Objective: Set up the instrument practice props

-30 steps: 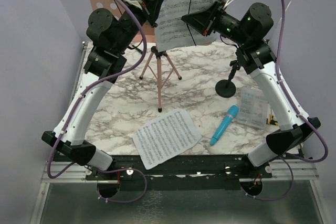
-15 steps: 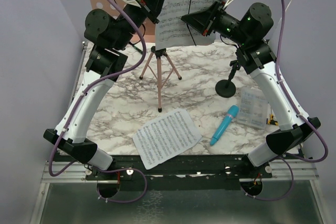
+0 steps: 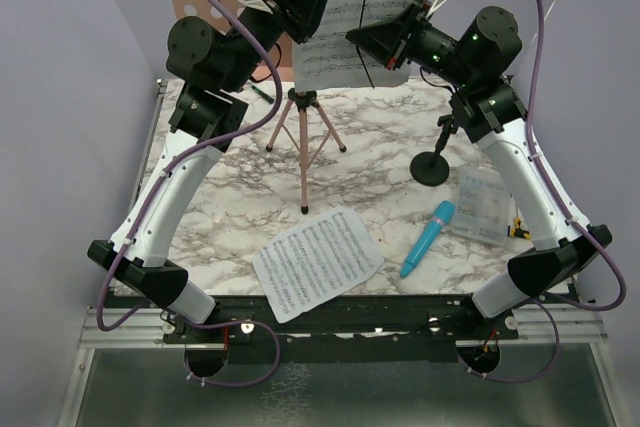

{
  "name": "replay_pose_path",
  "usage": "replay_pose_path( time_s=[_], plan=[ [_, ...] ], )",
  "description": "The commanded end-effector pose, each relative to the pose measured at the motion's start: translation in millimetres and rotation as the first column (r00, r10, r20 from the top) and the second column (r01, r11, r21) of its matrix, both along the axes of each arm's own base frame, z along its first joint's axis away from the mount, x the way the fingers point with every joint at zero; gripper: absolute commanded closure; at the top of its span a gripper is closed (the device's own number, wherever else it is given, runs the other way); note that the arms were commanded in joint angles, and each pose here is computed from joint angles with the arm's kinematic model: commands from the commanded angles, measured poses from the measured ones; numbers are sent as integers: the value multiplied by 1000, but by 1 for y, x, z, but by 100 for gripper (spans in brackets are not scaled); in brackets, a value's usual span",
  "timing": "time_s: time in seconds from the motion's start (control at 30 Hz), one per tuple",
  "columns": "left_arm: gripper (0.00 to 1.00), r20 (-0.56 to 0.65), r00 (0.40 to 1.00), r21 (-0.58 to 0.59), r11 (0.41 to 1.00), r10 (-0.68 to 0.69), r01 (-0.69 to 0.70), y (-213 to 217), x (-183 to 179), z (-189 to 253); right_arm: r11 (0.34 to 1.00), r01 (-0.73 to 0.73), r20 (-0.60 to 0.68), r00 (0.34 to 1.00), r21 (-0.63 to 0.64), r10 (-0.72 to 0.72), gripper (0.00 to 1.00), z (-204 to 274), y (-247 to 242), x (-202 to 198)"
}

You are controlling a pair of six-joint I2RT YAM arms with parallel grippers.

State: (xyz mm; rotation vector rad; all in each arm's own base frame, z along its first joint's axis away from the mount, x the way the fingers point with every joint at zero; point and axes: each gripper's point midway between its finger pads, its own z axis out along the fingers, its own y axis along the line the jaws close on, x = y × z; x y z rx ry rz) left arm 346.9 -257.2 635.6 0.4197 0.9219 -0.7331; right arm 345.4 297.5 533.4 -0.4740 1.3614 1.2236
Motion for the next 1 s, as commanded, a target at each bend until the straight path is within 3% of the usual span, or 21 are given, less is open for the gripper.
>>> replay_pose_path(
  time_s=[0.0, 0.2, 0.33, 0.43, 0.73, 0.8, 0.97],
  plan=[
    [44, 23, 1000, -19, 1000, 3, -3, 5, -5, 8, 1000, -9, 32, 999, 15, 8, 96, 12, -4, -17],
    [23, 22, 999, -18, 999, 35, -35, 12, -6, 6, 1000, -1, 50, 999, 27, 0, 89, 16, -5, -16],
    [22, 15, 998, -10, 998, 61, -61, 16, -6, 2, 1000, -4, 47, 999, 25, 3, 89, 15, -4, -15],
    [33, 10, 997, 6, 997, 81, -81, 18, -4, -1, 1000, -11, 41, 999, 23, 10, 89, 14, -2, -14],
    [92, 33, 998, -16, 998, 58, -57, 14, -3, 13, 1000, -18, 45, 999, 25, 17, 96, 16, -2, -15],
    [99, 40, 998, -19, 999, 43, -42, 11, -4, 16, 999, -24, 50, 999, 25, 22, 98, 17, -2, -17],
    [100, 56, 998, -26, 1000, 5, -4, 6, -7, 20, 999, -33, 52, 998, 21, 32, 99, 17, -1, -18]
  ],
)
